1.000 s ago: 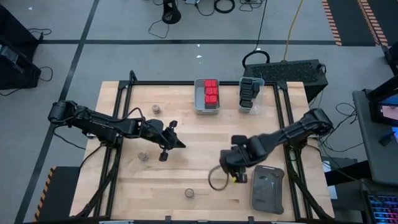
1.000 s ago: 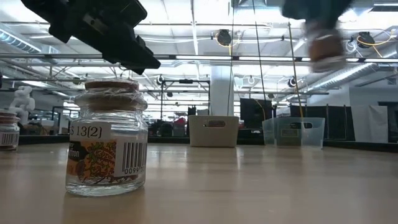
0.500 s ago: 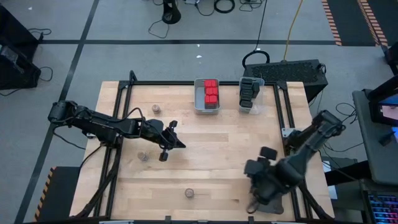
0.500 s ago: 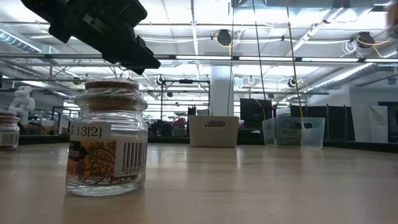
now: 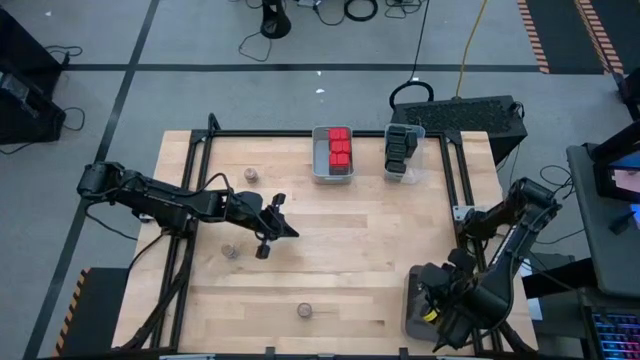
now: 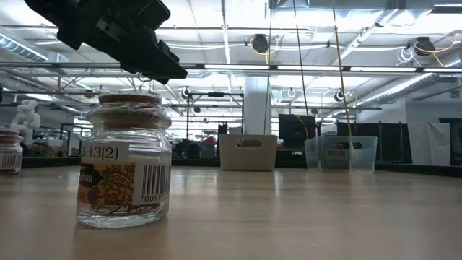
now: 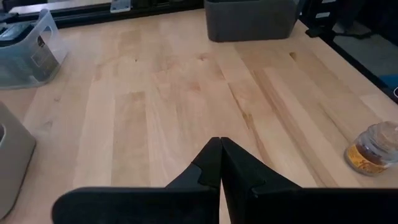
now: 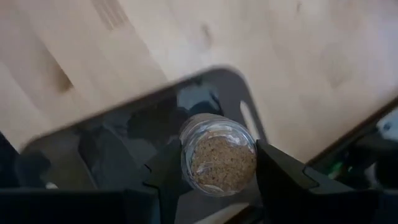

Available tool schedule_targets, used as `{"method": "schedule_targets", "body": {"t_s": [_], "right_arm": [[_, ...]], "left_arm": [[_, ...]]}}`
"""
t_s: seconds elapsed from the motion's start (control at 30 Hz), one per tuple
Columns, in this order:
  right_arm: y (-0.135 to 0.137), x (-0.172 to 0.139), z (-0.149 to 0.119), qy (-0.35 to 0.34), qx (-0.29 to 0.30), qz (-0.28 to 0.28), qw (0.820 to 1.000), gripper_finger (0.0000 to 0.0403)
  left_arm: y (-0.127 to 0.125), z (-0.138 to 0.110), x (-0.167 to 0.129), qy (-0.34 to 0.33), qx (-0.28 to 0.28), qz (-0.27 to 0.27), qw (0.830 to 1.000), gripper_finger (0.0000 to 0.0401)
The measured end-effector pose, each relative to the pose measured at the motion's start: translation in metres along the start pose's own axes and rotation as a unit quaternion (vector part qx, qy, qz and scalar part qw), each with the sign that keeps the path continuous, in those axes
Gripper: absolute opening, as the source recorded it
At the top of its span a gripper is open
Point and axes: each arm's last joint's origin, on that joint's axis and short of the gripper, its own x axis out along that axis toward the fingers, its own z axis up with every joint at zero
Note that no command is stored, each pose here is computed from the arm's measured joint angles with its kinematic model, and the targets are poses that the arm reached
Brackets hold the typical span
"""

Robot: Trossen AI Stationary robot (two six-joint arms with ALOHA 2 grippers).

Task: Sort spices by type
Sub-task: Put the brown seasoning bottle into the black bin

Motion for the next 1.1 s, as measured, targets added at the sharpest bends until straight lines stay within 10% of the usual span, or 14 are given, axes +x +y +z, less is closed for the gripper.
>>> {"method": "schedule_targets", "body": {"t_s": [0.53, 1.1], "right_arm": [[-0.036, 0.052, -0.022, 0.065, 0.066, 0.083, 0.992, 0.0157], [-0.035, 0.085, -0.027, 0.009, 0.006, 0.115, 0.993, 0.0157]], "left_arm": [[0.001, 0.008, 0.000, -0.038, 0.046, 0.006, 0.998, 0.0009], [0.001, 0.007, 0.000, -0.037, 0.058, 0.006, 0.998, 0.0009]]}}
